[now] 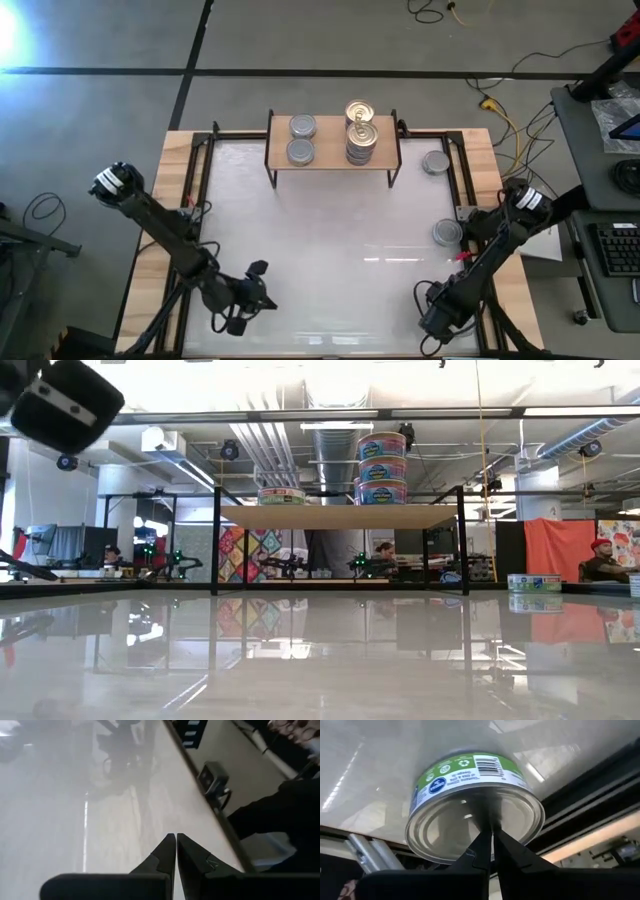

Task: Stack canned seafood by type on shelf
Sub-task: Stack the green tuna can on top of the other green tuna can on the shelf

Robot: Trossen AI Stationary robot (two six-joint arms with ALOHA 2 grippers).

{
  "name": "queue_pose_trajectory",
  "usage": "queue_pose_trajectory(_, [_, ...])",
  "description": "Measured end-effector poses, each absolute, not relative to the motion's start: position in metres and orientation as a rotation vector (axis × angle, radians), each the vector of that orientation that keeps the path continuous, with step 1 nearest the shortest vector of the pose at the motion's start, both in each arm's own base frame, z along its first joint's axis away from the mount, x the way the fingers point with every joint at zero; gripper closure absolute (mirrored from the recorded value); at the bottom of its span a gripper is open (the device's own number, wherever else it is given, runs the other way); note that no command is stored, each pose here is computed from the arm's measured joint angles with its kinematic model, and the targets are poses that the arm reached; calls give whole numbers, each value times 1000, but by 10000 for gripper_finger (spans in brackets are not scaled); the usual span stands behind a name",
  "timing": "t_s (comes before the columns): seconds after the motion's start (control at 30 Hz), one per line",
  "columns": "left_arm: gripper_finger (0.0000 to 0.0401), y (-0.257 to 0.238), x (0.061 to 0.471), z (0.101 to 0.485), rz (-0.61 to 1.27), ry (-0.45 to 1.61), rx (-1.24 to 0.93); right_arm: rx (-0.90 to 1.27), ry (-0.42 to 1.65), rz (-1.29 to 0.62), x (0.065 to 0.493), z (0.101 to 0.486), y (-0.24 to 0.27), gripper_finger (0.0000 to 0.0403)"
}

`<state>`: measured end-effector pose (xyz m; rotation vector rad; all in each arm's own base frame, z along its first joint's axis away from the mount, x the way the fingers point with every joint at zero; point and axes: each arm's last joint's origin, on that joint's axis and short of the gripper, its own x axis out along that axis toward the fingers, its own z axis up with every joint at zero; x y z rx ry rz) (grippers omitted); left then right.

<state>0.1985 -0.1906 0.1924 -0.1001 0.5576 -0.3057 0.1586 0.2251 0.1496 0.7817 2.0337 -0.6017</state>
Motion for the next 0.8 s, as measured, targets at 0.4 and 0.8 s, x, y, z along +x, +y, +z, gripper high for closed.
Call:
queue_pose_trajectory(0.4, [401,-177,235,160,-203,557,-70,661,1493,-421,245,174,182,390])
queue_pose_trajectory(0.8, [376,-143,272,133,-53,554,-122,389,1184,-205,309,173,117,390])
